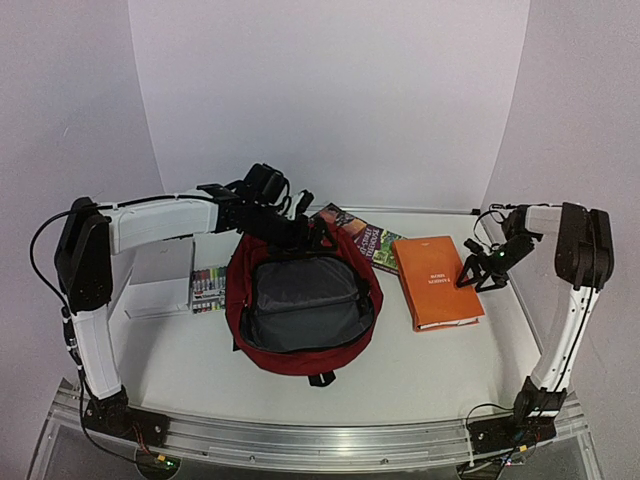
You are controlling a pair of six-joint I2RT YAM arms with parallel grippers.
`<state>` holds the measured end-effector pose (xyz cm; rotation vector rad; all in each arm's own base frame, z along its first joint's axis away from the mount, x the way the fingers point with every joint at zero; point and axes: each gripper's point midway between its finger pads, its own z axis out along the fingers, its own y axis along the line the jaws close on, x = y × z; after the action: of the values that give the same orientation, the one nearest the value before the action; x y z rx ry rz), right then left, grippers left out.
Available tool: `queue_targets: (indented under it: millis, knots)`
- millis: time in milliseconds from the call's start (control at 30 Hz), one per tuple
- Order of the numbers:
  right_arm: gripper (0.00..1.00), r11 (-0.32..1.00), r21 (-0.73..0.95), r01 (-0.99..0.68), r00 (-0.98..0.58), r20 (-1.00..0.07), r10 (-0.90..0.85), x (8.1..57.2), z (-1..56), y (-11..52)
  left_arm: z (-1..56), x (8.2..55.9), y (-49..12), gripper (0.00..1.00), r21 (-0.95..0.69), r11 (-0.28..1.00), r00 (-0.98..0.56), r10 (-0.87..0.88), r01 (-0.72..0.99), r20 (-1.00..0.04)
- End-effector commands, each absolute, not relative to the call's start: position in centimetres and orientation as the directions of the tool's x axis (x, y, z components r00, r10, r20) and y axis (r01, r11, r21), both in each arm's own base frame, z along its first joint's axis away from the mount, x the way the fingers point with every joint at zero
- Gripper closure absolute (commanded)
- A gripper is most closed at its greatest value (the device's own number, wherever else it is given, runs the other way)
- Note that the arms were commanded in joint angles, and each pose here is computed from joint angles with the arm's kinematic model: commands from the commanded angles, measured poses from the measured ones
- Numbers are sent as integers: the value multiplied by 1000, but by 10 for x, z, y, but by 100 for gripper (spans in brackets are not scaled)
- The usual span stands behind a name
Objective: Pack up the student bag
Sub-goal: Pick up the book from the center of the board.
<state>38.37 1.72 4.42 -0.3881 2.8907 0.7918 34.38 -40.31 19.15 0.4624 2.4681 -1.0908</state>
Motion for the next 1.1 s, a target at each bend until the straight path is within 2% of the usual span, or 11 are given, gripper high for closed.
queue_targets:
  millis: [0,300,400,633,800,900,1067]
  knots:
    - [2,746,605,-278,-961,-186,-206,394,38,38,216,347,-425,0,-645,577,-837,134,501,-531]
    - [5,628,759,-173,-984,-103,-148,396,4,59,212,355,-424,0,-624,603,-831,125,498,-542]
    - [14,577,805,-140,-988,-73,-138,390,2,66,208,356,-424,0,-618,609,-831,130,497,-541]
    - [48,506,851,-142,-989,-95,-116,388,38,76,208,360,-425,0,-610,618,-828,125,496,-547]
    - [61,474,860,-191,-981,-159,-106,390,84,80,218,364,-428,0,-600,614,-813,122,513,-570]
    - [73,490,834,-255,-967,-229,-114,393,114,80,230,368,-427,0,-592,616,-804,117,519,-583]
    - [79,540,758,-365,-929,-338,-153,397,152,81,246,372,-420,0,-594,619,-803,102,514,-588]
